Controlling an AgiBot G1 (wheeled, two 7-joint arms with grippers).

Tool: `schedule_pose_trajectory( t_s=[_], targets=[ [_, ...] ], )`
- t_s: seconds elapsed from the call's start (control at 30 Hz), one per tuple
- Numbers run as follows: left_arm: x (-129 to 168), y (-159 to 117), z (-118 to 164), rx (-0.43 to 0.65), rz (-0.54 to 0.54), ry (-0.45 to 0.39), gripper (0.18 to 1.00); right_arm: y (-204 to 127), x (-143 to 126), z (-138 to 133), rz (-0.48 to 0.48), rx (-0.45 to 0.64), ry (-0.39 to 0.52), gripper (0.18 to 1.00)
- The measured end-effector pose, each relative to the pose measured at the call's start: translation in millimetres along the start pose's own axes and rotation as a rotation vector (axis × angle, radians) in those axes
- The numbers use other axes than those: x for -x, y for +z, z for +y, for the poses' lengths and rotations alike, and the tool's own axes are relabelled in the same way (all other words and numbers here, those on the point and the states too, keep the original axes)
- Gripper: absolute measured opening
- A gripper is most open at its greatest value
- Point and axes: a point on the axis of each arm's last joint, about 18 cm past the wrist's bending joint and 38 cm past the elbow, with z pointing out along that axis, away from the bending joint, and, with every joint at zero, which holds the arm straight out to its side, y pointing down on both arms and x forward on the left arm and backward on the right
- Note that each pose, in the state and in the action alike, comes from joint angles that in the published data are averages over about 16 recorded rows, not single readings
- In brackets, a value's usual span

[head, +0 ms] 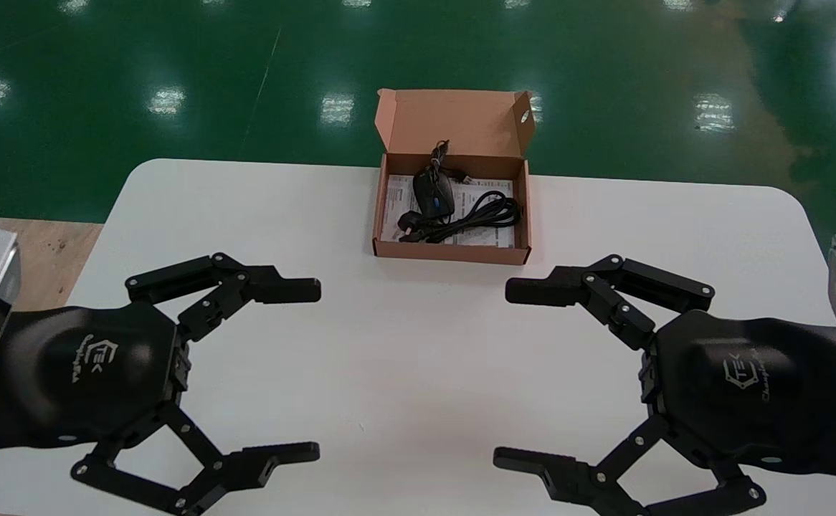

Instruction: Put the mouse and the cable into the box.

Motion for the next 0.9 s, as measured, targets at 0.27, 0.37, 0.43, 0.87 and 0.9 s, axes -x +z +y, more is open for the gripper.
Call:
schedule_pose_trajectory(
  t_s=[0.27,0.37,0.43,0.87,0.9],
  targets=[
    [0.1,-0.1,0.1,0.000,-0.001,0.000,1.001,-0.4,-0.8,-0.1,0.003,0.000,-0.001,1.000],
    [1.6,0.5,0.5,-0.003,-0.005,-0.004,1.001,-1.0,-2.2,0.2,0.007,0.002,-0.001,1.000],
    [2.4,0.9,0.8,-0.005,-0.007,-0.006,1.001,-1.2,-2.9,0.3,0.009,0.003,-0.002,1.000],
    [5.3,2.1,1.6,-0.011,-0.015,-0.013,1.001,-2.3,-5.7,0.8,0.018,0.007,-0.004,1.000],
    [5.4,2.1,1.7,-0.011,-0.015,-0.013,1.001,-2.3,-5.8,0.8,0.018,0.007,-0.004,1.000]
  ],
)
